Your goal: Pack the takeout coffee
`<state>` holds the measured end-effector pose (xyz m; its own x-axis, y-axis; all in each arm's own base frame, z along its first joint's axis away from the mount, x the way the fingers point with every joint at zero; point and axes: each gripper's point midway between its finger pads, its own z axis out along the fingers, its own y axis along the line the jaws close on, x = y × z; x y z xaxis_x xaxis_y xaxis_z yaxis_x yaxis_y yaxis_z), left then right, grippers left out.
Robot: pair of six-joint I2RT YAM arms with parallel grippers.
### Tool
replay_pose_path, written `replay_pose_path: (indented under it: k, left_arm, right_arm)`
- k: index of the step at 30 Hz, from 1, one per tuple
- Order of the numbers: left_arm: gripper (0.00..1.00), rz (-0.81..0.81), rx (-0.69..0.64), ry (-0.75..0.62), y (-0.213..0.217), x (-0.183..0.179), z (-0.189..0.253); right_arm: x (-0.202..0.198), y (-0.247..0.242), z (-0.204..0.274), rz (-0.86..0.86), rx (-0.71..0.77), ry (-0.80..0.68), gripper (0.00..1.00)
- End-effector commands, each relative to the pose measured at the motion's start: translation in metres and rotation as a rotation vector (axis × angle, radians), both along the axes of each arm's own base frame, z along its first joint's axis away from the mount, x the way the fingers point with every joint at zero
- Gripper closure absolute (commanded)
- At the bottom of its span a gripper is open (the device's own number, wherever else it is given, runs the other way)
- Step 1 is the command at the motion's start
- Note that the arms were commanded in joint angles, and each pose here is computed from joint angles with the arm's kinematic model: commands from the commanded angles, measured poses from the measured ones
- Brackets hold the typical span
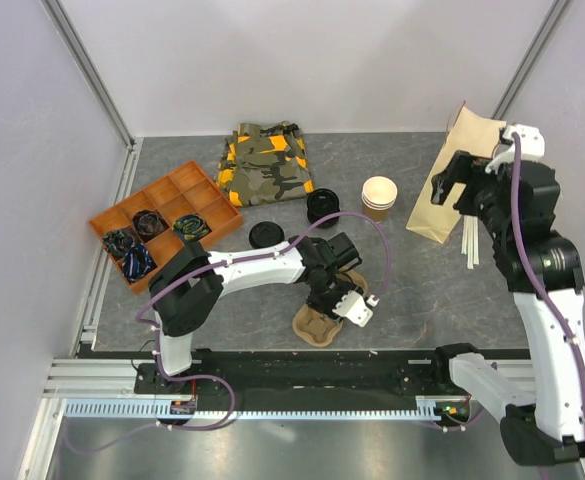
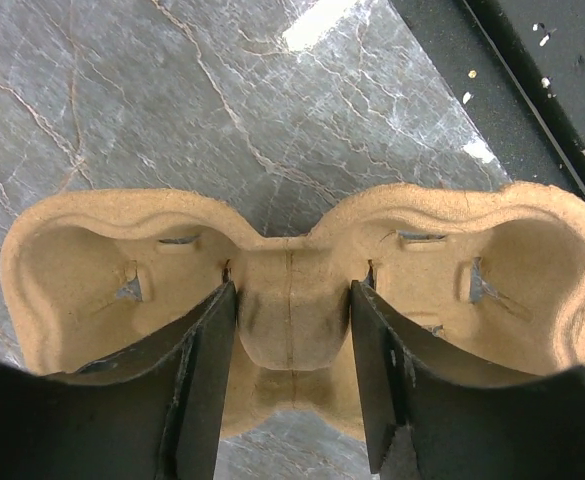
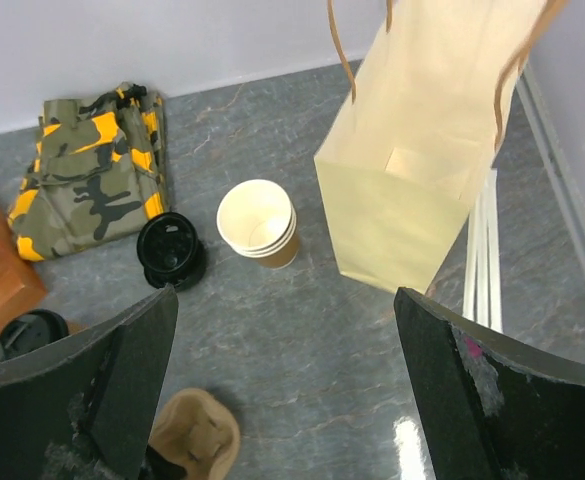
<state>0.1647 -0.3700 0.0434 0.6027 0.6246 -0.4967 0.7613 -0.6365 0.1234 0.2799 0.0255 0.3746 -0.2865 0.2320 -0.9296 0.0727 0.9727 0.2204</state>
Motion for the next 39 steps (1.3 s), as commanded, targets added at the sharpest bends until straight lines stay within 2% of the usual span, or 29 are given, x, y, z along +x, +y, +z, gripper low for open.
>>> replay_pose_path:
  k: [1, 6, 8, 9, 10, 16, 19, 24, 30, 35, 39]
  left_arm:
    - [0.45, -0.036, 0.015, -0.013, 0.001, -0.002, -0.003]
    - [0.51, -0.026, 0.005, -0.008, 0.0, -0.004, 0.002]
    - [0.54, -0.028, -0.017, -0.005, -0.002, -0.008, 0.012]
    - [0.55, -0.028, -0.028, -0.005, -0.003, -0.009, 0.015]
    - [0.56, -0.03, -0.038, -0.005, -0.004, -0.011, 0.019]
    - [0.63, -0.035, -0.097, -0.034, -0.005, -0.018, 0.041]
    - [0.64, -0.044, -0.123, -0.041, -0.005, -0.025, 0.053]
    - [0.65, -0.052, -0.133, -0.029, -0.003, -0.039, 0.06]
    - [0.65, -0.053, -0.121, -0.013, 0.001, -0.051, 0.058]
    - [0.65, -0.045, -0.126, 0.0, -0.001, -0.054, 0.061]
    - [0.65, -0.044, -0.13, 0.007, -0.002, -0.055, 0.062]
  right_arm:
    - [0.02, -0.004, 0.03, 0.042, -0.12, -0.018, 0.02]
    - [0.044, -0.007, 0.047, 0.098, -0.16, -0.003, 0.02]
    - [0.056, -0.029, 0.055, 0.082, -0.192, 0.002, 0.02]
    - [0.059, -0.025, 0.056, 0.138, -0.169, -0.002, 0.02]
    - [0.068, -0.052, 0.062, 0.102, -0.181, -0.003, 0.02]
    - [0.105, -0.136, 0.061, 0.191, -0.156, 0.043, 0.02]
    - [0.116, -0.165, 0.058, 0.2, -0.228, 0.052, 0.02]
    - [0.14, -0.187, 0.059, 0.219, -0.346, -0.013, 0.02]
    - [0.17, -0.208, 0.066, 0.199, -0.4, -0.116, 0.02]
    - [0.195, -0.221, 0.061, 0.194, -0.384, -0.142, 0.09]
    - [0.218, -0.223, 0.055, 0.251, -0.384, -0.21, 0.22]
